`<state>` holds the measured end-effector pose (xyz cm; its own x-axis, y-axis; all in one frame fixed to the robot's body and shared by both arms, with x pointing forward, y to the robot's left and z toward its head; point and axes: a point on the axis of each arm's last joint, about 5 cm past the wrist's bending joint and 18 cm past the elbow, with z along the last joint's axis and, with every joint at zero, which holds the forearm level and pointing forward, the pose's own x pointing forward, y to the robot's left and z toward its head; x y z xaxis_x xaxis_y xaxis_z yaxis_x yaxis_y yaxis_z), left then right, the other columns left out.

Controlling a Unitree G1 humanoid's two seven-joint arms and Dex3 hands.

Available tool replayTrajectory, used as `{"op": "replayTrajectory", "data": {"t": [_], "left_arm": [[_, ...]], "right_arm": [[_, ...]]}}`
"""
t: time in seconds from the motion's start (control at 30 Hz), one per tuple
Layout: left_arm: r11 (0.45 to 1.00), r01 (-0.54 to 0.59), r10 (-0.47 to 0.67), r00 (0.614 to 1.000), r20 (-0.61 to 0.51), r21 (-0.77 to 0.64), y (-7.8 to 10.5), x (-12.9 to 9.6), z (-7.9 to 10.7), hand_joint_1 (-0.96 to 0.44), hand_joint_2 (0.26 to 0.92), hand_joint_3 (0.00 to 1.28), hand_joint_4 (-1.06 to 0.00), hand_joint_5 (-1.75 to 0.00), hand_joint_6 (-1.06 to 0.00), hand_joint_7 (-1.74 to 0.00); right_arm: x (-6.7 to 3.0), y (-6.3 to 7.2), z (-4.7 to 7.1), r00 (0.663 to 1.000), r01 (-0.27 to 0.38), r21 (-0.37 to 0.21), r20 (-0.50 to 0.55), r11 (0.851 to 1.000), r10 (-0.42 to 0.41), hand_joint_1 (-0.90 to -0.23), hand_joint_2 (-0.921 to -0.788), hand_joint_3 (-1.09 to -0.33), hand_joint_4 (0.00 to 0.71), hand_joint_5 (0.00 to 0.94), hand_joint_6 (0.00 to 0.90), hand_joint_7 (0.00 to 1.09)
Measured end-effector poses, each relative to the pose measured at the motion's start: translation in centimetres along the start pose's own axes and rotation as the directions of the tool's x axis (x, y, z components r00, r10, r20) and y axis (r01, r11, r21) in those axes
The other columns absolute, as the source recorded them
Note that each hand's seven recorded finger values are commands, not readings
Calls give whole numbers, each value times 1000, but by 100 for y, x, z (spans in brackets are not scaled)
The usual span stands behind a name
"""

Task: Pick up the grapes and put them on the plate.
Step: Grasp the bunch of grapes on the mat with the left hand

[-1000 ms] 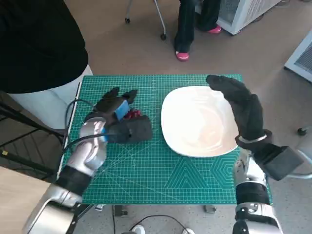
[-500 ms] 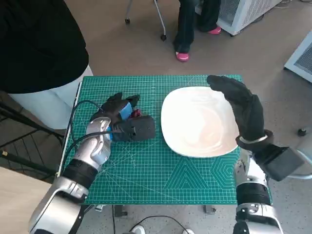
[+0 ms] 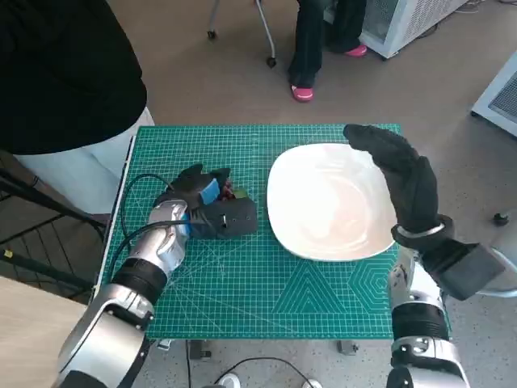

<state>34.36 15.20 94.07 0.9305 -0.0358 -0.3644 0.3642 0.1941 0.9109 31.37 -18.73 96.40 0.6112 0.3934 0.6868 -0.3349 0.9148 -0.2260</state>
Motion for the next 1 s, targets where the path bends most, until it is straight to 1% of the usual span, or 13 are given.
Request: {"op": "replayTrajectory", "data": {"t": [0.37,0.5,0.67,0.73,0.83,0.9,0.93,0.97,1.0], "left_arm": [[1000,16,-16,1000,-24,4,10,20,-3,-375,798,1,-92,-8,-270,-12],[1000,22,-22,999,-33,-5,15,24,-12,-364,800,1,-127,-19,-292,-19],[1000,23,-24,999,-42,-18,16,27,-26,-344,803,1,-216,-31,-359,-36],[1000,20,-21,999,-42,-19,14,28,-30,-316,803,1,-278,-44,-404,-48],[1000,11,-11,999,-42,-17,9,28,-33,-242,802,1,-403,-78,-485,-68],[1000,2,-2,999,-42,-15,5,29,-35,-170,807,2,-512,-127,-553,-80],[1000,-3,3,999,-42,-14,2,29,-37,-129,811,3,-555,-204,-594,-88],[1000,-9,9,999,-42,-13,-1,29,-39,-80,820,10,-575,-319,-629,-97],[1000,-15,14,999,-42,-11,-4,29,-41,-10,836,26,-583,-496,-667,-110]], "right_arm": [[0,0,2,1000,3,-1,1,1000,-3,-483,-921,-515,337,1,317,0],[0,0,2,1000,3,-1,1,1000,-3,-483,-921,-515,337,0,317,0],[-1,-1,2,1000,3,-1,1,1000,-3,-484,-921,-513,338,1,317,1],[-1,-1,2,1000,3,-1,0,1000,-3,-485,-921,-512,339,1,318,1],[-1,0,1,1000,3,-1,0,1000,-3,-488,-921,-512,339,1,318,1],[-1,0,1,1000,3,-1,0,1000,-3,-491,-921,-512,339,1,318,1],[-1,0,1,1000,3,-1,0,1000,-3,-492,-921,-512,339,1,318,1],[-1,0,1,1000,3,-1,0,1000,-3,-492,-921,-512,339,1,318,1],[-1,0,1,1000,3,0,0,1000,-3,-493,-921,-512,339,1,318,1]]}}
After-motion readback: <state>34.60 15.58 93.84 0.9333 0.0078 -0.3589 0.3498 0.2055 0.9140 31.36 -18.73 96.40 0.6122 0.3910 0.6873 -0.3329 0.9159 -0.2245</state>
